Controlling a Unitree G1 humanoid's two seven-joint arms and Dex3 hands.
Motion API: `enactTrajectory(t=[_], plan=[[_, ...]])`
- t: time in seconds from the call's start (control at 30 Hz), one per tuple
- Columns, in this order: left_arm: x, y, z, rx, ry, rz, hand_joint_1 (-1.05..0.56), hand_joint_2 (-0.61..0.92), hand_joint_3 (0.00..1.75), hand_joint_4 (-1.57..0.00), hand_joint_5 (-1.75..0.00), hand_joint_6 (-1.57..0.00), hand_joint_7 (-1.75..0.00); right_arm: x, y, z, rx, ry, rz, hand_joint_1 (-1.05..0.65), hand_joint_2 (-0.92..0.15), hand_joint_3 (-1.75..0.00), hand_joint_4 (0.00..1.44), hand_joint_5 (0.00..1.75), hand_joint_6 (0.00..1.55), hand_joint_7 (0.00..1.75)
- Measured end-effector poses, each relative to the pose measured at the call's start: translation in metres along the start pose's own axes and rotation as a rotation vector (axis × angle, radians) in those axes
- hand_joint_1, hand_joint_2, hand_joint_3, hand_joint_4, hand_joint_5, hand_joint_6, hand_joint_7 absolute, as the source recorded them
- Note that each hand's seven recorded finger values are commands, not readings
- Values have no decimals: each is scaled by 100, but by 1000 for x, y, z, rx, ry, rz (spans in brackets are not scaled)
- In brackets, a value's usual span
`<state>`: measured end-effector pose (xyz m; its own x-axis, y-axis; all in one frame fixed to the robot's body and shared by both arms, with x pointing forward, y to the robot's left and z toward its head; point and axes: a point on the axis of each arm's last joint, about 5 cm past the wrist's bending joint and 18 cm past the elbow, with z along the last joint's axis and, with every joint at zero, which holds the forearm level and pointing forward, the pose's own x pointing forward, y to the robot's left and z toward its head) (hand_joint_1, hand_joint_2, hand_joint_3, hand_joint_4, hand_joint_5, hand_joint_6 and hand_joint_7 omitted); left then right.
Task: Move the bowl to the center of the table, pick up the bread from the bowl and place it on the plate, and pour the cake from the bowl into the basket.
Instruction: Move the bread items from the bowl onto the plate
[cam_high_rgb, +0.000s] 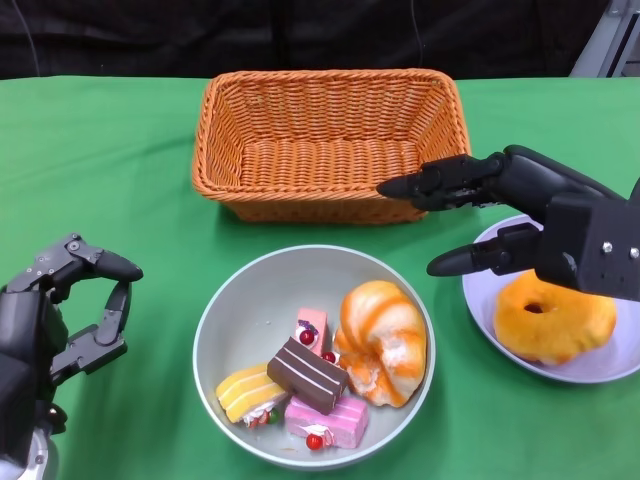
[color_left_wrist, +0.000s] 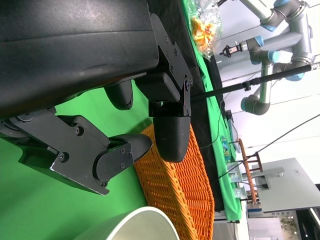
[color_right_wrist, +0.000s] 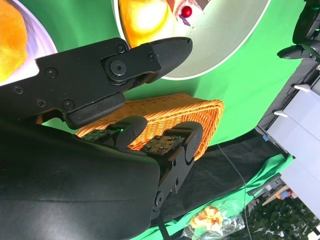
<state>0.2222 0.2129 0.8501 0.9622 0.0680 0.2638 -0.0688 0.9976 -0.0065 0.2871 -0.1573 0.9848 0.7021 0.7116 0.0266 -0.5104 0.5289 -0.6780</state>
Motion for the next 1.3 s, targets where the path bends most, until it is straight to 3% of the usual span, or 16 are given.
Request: enactTrajectory(t=[0.27,0.47,0.8,0.97,1.3], plan=[[0,-1,0,6,-15,-6,-7,63,98,-78,-175,-74,-131,15,-5,6,-45,-25,137,-83,-92,-10,60,6,56,0],[-1,-2,0,-6,-18,1,-8,63,98,-78,-175,-74,-130,22,0,11,-91,-30,240,-85,-92,-10,63,6,56,0],[-1,-2,0,-5,-18,0,-8,63,97,-79,-175,-75,-130,23,1,11,-106,-25,259,-86,-92,-10,63,5,56,0],[-1,-3,0,-10,-18,-1,-8,63,97,-79,-175,-75,-129,33,0,22,-170,-51,383,-88,-92,-11,66,6,55,0],[-2,-4,0,-1,-17,3,-8,62,97,-78,-175,-75,-129,38,1,27,-218,-44,438,-90,-92,-12,66,6,55,0]])
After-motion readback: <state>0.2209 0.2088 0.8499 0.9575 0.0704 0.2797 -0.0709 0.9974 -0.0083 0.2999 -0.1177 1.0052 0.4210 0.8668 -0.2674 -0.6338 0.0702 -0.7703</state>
